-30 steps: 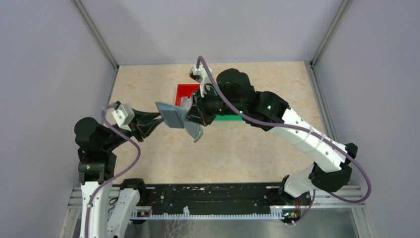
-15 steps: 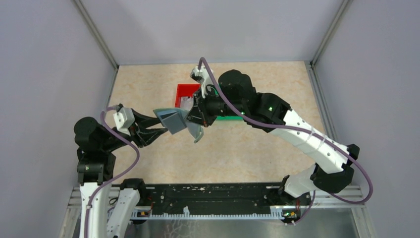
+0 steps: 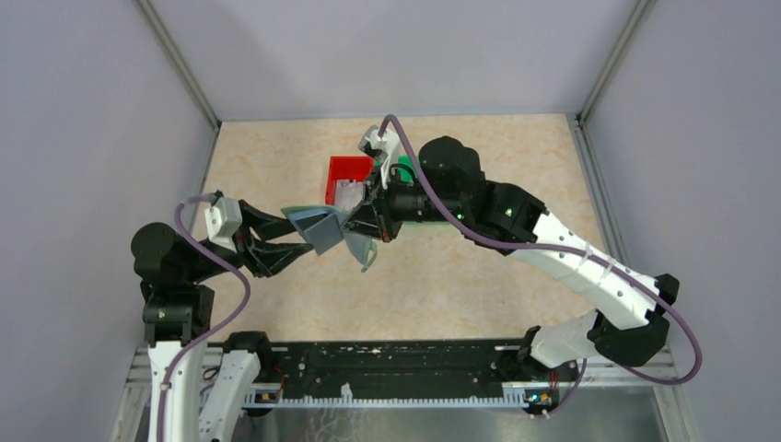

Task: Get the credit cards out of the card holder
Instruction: Remove the credit card from the card holder.

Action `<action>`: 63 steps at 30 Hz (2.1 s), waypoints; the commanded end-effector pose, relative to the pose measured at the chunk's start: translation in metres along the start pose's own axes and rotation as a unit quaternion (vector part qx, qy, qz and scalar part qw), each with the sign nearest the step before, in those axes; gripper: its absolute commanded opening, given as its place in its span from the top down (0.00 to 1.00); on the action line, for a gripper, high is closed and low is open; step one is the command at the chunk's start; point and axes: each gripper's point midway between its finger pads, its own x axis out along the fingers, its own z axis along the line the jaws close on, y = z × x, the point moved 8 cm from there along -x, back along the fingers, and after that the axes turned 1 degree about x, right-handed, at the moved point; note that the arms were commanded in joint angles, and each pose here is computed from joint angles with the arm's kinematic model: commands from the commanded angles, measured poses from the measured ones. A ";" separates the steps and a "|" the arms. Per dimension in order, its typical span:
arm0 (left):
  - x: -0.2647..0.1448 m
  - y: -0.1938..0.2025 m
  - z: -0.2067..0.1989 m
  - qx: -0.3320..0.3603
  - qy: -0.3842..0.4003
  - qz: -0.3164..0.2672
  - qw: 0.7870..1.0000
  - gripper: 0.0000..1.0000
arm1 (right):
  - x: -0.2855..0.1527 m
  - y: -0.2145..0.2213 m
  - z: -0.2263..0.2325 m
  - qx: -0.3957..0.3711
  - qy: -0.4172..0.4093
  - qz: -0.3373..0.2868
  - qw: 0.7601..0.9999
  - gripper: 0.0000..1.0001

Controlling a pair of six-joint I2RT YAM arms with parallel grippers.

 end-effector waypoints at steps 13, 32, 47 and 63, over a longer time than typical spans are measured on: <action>-0.003 -0.015 -0.019 0.001 0.039 -0.024 0.999 0.42 | -0.011 -0.023 0.032 -0.051 -0.125 -0.096 0.986 1.00; -0.002 -0.027 -0.019 0.007 0.034 -0.038 0.999 0.90 | -0.016 -0.018 0.035 -0.062 -0.148 -0.112 0.981 1.00; -0.003 -0.031 -0.016 0.037 0.025 -0.027 0.999 1.00 | -0.022 -0.018 0.001 -0.034 -0.083 -0.121 0.989 0.51; -0.007 -0.027 0.005 0.183 -0.050 -0.016 0.982 1.00 | -0.011 -0.036 0.009 -0.060 -0.078 -0.137 0.986 0.24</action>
